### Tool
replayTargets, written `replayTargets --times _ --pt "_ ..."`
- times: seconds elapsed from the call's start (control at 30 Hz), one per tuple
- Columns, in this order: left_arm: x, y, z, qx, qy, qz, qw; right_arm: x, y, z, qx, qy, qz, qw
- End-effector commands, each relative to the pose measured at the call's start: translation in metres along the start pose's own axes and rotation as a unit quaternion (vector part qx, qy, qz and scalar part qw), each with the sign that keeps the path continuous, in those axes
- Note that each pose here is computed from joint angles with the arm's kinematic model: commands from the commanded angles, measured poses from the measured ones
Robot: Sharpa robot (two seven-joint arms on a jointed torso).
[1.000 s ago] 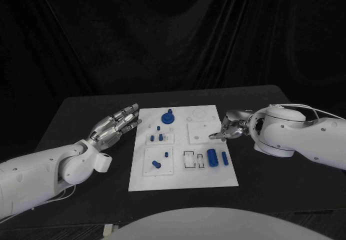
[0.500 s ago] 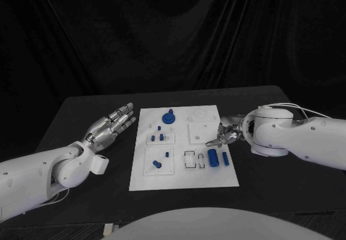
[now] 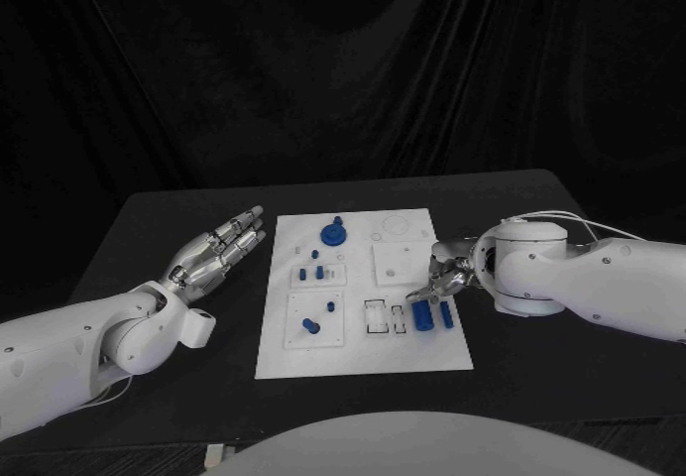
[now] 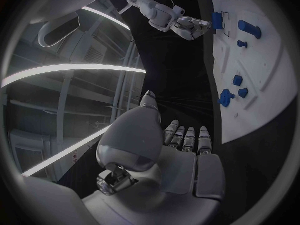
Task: Assemble the parts on the task board
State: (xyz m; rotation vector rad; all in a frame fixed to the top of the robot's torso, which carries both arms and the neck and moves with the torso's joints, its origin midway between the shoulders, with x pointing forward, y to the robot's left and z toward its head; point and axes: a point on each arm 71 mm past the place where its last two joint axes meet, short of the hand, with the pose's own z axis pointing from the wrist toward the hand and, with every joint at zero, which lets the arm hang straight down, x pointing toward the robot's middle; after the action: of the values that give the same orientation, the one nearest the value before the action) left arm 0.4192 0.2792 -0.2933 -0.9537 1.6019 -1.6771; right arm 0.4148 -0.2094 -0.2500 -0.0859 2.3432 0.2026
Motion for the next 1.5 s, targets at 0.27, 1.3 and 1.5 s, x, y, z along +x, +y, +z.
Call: replayTargets --times 0.27,1.3,1.5 --pt "0.0037 -0.0104 0.0019 0.082 0.015 0.0 0.997 0.011 0.0 0.008 0.015 0.019 -0.03 0.999" --pt "0.0078 -0.005 0.0088 0.062 0.037 -0.017 0.997 0.033 0.007 0.025 0.011 0.036 0.007 0.999" --pt "0.0078 -0.0037 0.01 0.057 0.04 -0.019 0.997 0.033 0.004 0.02 0.007 0.031 0.057 0.998"
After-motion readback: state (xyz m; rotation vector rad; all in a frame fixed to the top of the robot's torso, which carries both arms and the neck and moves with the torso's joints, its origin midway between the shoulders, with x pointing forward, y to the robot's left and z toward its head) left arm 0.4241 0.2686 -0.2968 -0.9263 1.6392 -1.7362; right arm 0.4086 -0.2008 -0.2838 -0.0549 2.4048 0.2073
